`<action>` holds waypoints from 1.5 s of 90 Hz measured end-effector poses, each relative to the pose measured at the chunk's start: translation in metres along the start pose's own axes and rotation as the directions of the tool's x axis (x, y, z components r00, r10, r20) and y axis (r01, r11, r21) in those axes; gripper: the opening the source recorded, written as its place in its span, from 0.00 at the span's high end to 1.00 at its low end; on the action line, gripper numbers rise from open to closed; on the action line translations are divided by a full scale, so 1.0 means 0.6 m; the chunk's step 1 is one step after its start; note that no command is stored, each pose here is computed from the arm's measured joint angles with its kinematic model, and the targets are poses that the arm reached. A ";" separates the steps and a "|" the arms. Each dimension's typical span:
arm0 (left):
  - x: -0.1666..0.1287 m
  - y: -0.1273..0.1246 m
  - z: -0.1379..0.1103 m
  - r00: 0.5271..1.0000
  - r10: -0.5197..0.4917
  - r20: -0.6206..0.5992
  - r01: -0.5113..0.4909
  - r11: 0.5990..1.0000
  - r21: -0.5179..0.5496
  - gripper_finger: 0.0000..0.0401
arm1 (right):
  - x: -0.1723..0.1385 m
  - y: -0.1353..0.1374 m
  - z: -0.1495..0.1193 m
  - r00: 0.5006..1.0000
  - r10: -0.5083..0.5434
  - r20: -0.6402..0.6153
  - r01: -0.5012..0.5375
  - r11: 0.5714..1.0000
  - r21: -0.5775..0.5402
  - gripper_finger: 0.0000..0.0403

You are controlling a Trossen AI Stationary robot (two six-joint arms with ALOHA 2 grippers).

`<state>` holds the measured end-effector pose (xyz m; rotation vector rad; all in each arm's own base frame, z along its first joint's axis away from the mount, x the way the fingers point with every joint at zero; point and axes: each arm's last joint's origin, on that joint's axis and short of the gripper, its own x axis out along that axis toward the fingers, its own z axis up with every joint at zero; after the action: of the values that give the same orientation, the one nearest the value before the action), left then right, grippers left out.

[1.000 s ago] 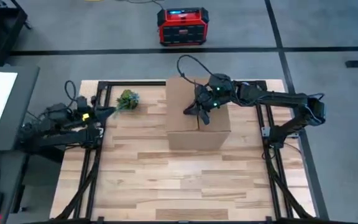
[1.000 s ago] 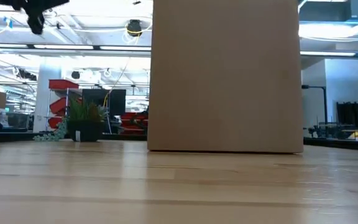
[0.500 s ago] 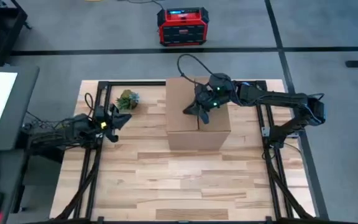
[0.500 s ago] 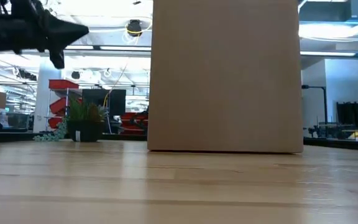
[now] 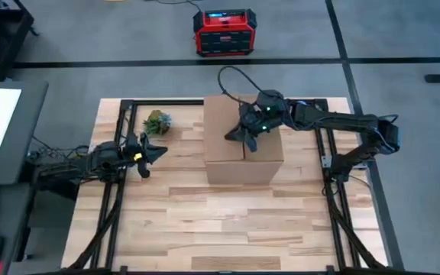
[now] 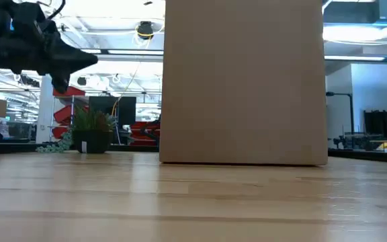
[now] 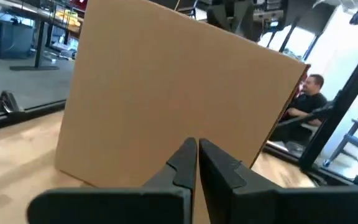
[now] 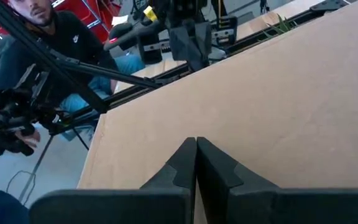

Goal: Wrap mug
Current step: Close the cardboard box

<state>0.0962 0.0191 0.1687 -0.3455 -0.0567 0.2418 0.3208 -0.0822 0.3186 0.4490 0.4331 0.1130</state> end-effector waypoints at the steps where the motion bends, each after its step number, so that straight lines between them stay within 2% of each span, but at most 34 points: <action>1: 0.000 0.000 0.000 1.000 0.000 0.000 0.000 1.000 0.000 1.00 | 0.000 0.000 0.000 1.000 0.000 0.000 0.000 1.000 0.000 1.00; 25: 0.000 0.000 -0.001 1.000 0.000 -0.002 0.000 1.000 -0.010 1.00 | 0.001 0.001 0.001 1.000 0.003 0.008 -0.003 1.000 -0.005 1.00; 43: 0.000 0.000 -0.001 1.000 0.002 -0.006 -0.002 1.000 -0.011 1.00 | 0.002 0.006 0.002 0.999 0.035 0.008 -0.035 0.999 0.035 1.00; 69: 0.000 0.001 -0.001 1.000 0.003 -0.006 -0.004 1.000 -0.011 1.00 | -0.032 0.027 0.008 0.997 0.071 0.014 -0.070 0.995 -0.072 1.00; 85: 0.000 0.001 -0.002 1.000 0.004 -0.006 -0.004 1.000 -0.011 1.00 | -0.047 0.015 -0.006 0.996 0.021 -0.084 -0.029 0.995 -0.099 1.00; 105: 0.000 0.001 -0.002 1.000 0.005 -0.007 -0.005 1.000 -0.011 1.00 | -0.014 -0.006 -0.019 0.990 0.007 -0.138 -0.026 0.990 -0.138 1.00; 135: 0.000 0.001 -0.002 1.000 0.005 -0.007 -0.005 1.000 -0.011 1.00 | 0.031 -0.036 -0.008 0.999 -0.002 -0.034 -0.004 0.982 -0.188 1.00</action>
<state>0.0963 0.0191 0.1675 -0.3570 -0.0503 0.2450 0.3359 -0.0959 0.2979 0.2618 0.4516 0.1615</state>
